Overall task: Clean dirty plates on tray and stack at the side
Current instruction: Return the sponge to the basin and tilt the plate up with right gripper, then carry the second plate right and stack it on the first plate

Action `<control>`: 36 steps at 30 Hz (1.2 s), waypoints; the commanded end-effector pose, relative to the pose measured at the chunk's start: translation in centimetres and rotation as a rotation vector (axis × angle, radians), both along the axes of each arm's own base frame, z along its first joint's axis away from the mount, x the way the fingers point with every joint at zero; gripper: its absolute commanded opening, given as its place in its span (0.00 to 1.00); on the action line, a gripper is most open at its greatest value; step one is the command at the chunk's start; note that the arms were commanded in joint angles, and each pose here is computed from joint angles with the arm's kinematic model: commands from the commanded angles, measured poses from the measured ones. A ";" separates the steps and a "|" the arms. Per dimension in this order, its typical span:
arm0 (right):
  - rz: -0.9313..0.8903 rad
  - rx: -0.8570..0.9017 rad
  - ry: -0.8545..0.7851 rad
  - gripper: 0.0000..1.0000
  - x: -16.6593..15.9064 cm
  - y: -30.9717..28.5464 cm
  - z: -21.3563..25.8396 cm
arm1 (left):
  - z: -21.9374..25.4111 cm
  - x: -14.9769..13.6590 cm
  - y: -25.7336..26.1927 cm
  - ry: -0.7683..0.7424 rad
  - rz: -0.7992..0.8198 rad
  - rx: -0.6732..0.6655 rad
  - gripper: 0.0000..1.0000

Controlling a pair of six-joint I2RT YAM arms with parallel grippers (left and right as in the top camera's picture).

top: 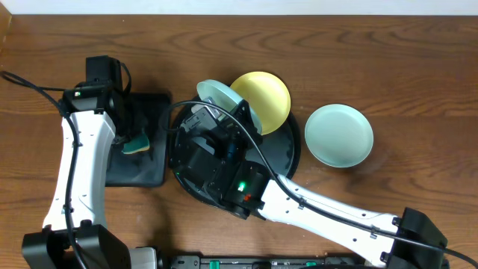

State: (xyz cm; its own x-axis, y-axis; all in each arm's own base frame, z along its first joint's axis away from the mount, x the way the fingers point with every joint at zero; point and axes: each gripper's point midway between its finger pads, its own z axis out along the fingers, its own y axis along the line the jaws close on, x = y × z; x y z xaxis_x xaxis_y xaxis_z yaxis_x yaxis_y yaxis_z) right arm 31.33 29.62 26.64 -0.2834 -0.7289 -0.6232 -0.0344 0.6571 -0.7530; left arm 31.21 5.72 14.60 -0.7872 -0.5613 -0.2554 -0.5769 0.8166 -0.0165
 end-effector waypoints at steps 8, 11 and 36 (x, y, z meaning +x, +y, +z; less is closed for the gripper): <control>0.076 0.130 0.186 0.01 -1.3 0.2 -2.8 | 0.1 0.0 0.2 0.000 -0.009 0.005 0.07; 0.112 0.269 0.386 0.01 -2.3 1.1 -6.2 | 0.1 0.0 0.2 -0.001 -0.009 0.004 0.08; -0.386 1.007 0.831 0.01 3.4 -25.5 -7.4 | 0.1 -0.4 0.1 0.018 -0.016 0.004 0.07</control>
